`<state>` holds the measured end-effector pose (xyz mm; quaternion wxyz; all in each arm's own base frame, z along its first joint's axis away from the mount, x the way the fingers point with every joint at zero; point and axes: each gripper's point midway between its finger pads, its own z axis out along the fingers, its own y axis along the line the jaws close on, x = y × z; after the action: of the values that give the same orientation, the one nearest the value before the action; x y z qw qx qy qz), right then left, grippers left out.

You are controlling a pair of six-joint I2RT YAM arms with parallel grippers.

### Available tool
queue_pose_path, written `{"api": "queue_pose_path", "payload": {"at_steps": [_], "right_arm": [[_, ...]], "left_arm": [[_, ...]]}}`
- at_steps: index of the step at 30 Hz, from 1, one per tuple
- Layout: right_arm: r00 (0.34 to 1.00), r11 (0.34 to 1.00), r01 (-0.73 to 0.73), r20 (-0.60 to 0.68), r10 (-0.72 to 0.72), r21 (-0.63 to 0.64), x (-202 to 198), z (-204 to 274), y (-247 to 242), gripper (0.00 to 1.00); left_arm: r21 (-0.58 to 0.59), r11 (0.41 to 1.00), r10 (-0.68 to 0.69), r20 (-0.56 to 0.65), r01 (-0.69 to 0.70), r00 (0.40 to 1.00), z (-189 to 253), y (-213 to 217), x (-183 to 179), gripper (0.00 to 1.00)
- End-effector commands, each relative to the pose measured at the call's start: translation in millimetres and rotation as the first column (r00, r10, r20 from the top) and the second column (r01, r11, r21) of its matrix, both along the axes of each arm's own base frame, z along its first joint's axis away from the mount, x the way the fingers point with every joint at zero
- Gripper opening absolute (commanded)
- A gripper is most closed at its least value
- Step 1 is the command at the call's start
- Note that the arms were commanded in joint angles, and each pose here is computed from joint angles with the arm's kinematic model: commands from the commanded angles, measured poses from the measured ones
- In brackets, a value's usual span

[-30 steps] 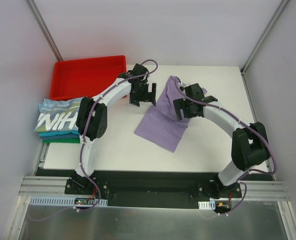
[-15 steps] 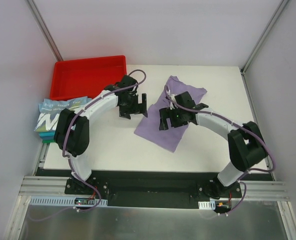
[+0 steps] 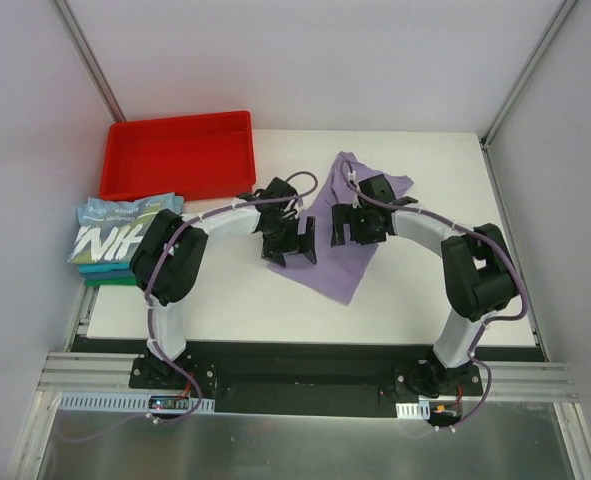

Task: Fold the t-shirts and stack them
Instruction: Fold the folded rectangular tshirt in 1/3 of the way

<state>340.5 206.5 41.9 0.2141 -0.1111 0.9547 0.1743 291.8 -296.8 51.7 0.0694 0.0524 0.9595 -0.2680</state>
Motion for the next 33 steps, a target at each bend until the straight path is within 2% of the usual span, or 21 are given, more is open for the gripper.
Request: {"api": "queue_pose_path", "payload": {"at_steps": [1, 6, 12, 15, 19, 22, 26, 29, 33], "right_arm": [[0.996, 0.998, 0.069, 0.047, -0.070, 0.009, 12, 16, -14, 0.96], [0.991, 0.991, 0.125, 0.041, -0.124, -0.037, 12, 7, -40, 0.96], [0.978, 0.990, 0.138, 0.162, -0.130, -0.041, 7, 46, -60, 0.96], [0.952, 0.963, 0.264, 0.147, -0.268, 0.048, -6, 61, -75, 0.96], [0.934, 0.942, 0.307, 0.146, -0.326, 0.136, -29, 74, -87, 0.96], [0.955, 0.948, 0.230, 0.137, -0.263, 0.220, -53, 83, -74, 0.96], [0.969, 0.943, 0.178, 0.117, -0.218, 0.281, -80, 86, -66, 0.96], [0.971, 0.939, 0.154, 0.129, -0.202, 0.307, -92, 90, -64, 0.96], [0.964, 0.943, 0.145, 0.172, -0.203, 0.299, -98, 93, -69, 0.96]], "left_arm": [[0.044, 0.999, 0.009, -0.097, -0.005, 0.995, -24, 4, -35, 0.99], [0.080, 0.997, -0.014, -0.108, 0.023, 0.994, -26, 5, -75, 0.99], [0.041, 0.999, -0.026, -0.051, 0.028, 0.998, 2, -3, -96, 0.99], [0.022, 0.999, -0.023, -0.036, 0.024, 0.999, 11, -11, -103, 0.99], [0.024, 1.000, -0.009, 0.060, 0.008, 0.998, 28, -2, -97, 0.99], [0.004, 0.999, 0.035, 0.173, -0.036, 0.984, 55, 4, -74, 0.99], [-0.050, 0.990, 0.142, 0.202, -0.134, 0.969, 77, 12, -17, 0.98], [-0.101, 0.987, 0.145, 0.192, -0.127, 0.971, 86, 1, 25, 0.88], [-0.094, 0.988, 0.142, 0.200, -0.126, 0.969, 76, -13, 74, 0.75]]}}
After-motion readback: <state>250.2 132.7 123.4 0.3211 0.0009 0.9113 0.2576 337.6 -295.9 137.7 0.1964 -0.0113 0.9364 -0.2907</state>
